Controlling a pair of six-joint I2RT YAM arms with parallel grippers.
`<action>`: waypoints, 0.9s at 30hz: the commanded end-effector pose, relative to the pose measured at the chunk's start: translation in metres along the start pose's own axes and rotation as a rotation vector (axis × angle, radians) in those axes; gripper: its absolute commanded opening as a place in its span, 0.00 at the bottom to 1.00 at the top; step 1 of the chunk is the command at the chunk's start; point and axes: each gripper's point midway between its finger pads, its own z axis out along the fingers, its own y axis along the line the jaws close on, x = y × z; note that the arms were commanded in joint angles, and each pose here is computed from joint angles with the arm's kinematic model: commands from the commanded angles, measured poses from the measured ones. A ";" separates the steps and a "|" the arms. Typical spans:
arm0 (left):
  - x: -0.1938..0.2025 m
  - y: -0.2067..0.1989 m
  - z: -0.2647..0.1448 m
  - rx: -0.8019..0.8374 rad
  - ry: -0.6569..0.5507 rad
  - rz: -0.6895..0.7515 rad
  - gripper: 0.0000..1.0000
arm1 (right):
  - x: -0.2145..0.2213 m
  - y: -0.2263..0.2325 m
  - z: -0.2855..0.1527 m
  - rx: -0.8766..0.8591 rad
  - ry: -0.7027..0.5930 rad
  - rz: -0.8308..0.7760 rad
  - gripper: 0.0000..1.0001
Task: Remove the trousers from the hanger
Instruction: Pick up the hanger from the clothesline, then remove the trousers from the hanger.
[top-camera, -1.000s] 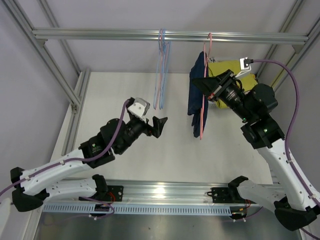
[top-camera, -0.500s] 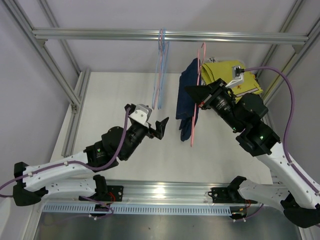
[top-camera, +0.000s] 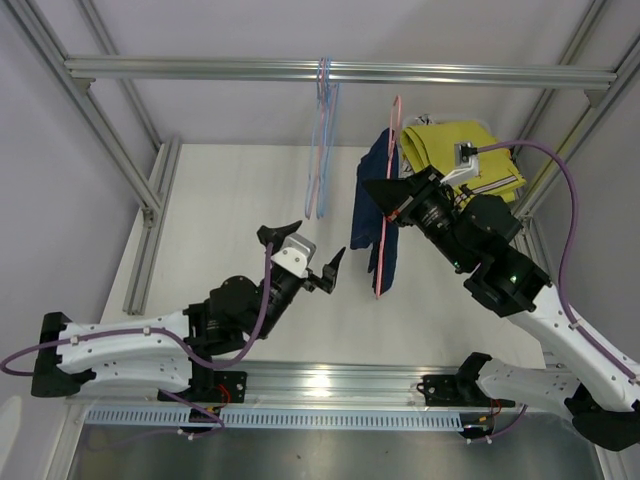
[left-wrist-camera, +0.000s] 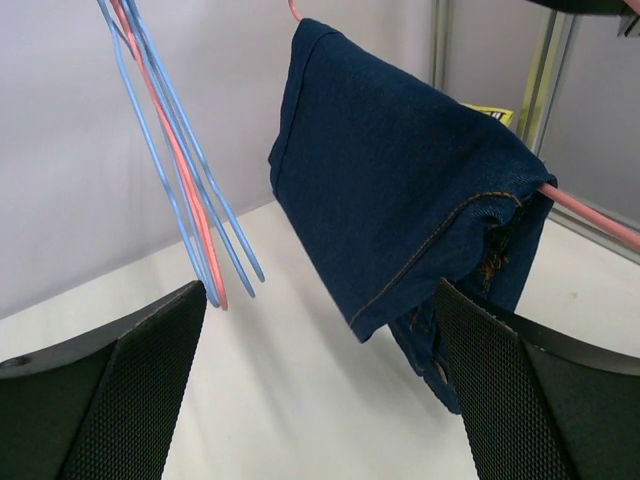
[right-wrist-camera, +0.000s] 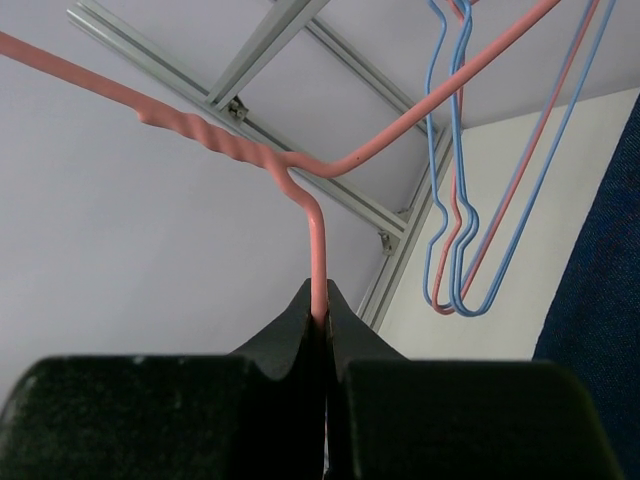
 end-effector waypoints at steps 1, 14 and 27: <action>-0.007 0.000 0.000 -0.023 -0.048 -0.012 1.00 | -0.046 0.046 -0.014 -0.147 -0.164 0.053 0.00; 0.010 -0.031 0.006 0.074 -0.048 -0.051 0.99 | -0.051 0.062 -0.020 -0.171 -0.198 0.146 0.00; 0.011 -0.040 0.013 0.079 -0.047 -0.054 0.99 | -0.030 0.070 -0.016 -0.202 -0.174 0.223 0.00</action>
